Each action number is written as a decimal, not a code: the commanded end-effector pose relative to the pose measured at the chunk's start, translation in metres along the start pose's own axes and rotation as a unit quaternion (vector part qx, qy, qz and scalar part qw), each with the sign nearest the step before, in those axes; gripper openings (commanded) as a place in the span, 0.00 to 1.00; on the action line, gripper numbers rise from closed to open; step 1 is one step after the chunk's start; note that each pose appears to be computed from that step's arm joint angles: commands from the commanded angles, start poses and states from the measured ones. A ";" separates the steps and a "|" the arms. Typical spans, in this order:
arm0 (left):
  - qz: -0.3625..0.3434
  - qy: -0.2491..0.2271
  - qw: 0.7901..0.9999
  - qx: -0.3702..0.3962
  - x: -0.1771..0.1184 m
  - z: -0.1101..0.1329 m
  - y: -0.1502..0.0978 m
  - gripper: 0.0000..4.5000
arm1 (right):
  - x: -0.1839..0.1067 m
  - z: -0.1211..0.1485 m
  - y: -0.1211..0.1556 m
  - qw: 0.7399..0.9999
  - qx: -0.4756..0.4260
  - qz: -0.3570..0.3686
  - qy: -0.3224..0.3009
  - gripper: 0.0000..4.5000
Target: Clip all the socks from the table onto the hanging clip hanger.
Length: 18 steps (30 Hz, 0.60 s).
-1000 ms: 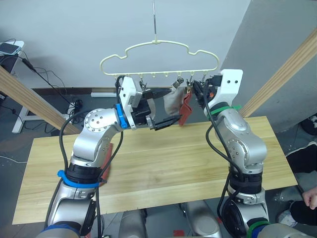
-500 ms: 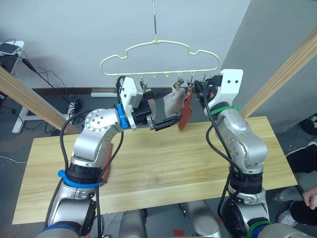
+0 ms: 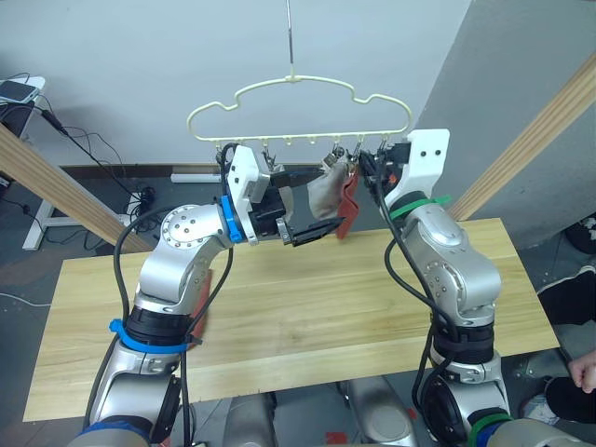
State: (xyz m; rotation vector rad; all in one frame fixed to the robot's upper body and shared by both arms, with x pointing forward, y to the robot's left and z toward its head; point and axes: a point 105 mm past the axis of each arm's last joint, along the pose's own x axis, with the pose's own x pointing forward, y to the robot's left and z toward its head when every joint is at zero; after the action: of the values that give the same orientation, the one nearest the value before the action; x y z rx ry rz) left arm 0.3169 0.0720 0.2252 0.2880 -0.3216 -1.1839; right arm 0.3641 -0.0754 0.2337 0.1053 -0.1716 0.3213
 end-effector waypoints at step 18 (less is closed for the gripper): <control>0.004 -0.003 1.000 0.014 -0.001 0.005 -0.002 1.00 | 0.003 0.017 -0.001 0.999 -0.015 0.003 -0.041 0.09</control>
State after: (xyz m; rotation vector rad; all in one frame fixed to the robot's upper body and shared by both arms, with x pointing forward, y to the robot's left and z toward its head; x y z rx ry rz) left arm 0.3173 0.0726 0.2243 0.2855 -0.3187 -1.1773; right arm 0.3686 -0.0787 0.2358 0.0930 -0.1962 0.3077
